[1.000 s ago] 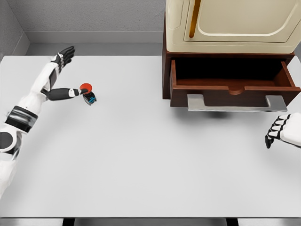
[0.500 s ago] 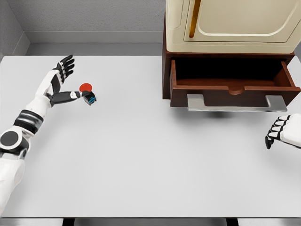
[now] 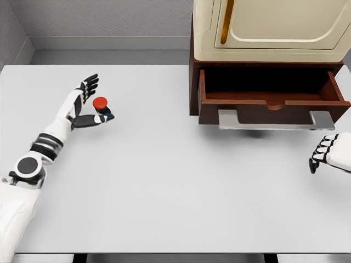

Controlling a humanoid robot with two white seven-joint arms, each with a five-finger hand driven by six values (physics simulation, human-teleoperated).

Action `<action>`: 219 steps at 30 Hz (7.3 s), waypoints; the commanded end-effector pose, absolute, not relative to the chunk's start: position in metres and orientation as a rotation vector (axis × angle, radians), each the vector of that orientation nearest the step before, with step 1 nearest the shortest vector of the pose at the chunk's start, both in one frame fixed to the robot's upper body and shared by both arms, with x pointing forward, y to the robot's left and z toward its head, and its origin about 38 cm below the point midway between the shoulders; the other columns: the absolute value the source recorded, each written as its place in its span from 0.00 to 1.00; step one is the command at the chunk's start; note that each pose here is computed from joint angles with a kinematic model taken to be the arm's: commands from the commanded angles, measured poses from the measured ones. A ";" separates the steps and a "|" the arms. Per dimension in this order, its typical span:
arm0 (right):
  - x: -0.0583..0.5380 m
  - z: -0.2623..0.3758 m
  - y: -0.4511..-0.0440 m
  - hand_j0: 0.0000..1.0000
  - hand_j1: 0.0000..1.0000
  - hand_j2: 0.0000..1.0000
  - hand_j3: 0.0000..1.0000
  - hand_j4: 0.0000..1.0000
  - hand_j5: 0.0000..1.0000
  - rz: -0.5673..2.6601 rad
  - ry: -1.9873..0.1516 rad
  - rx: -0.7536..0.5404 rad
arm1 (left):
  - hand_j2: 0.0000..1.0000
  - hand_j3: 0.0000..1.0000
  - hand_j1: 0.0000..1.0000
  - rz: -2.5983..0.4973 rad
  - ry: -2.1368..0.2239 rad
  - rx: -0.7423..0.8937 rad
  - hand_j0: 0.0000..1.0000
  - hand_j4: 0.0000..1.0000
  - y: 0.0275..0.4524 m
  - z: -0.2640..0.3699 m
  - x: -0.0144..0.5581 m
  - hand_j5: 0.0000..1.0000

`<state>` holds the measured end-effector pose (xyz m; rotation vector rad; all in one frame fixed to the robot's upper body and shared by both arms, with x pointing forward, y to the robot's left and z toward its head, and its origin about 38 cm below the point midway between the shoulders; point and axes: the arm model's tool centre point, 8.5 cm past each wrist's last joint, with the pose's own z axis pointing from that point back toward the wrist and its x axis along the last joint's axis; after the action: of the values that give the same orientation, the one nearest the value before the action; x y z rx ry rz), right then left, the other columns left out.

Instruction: Put the switch into the drawer with left arm, and close the drawer with right arm

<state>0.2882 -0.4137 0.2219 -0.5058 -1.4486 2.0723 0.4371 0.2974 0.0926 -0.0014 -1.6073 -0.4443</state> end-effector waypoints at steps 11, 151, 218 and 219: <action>0.289 0.223 -0.414 0.35 0.35 0.35 0.35 0.35 0.35 2.068 -1.450 -0.505 | 1.00 1.00 1.00 -0.398 -1.547 0.012 1.00 1.00 0.301 0.072 0.451 1.00; 0.289 0.223 -0.414 0.35 0.35 0.35 0.35 0.35 0.35 2.074 -1.446 -0.507 | 0.33 0.33 0.33 -1.324 -2.184 0.264 0.33 0.33 0.087 0.267 0.401 0.33; 0.289 0.224 -0.414 0.34 0.34 0.34 0.34 0.34 0.34 2.072 -1.451 -0.509 | 0.72 0.72 0.72 -1.562 -2.060 0.490 0.72 0.72 0.005 0.249 0.432 0.72; 0.289 0.224 -0.414 0.34 0.34 0.34 0.34 0.34 0.34 2.072 -1.451 -0.509 | 0.75 0.75 0.75 -1.564 -2.059 0.496 0.75 0.75 0.005 0.249 0.432 0.75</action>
<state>0.2888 -0.4139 0.2225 -0.5105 -1.4481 2.0754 0.4324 0.0058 0.2483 0.4920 -2.0577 -1.5626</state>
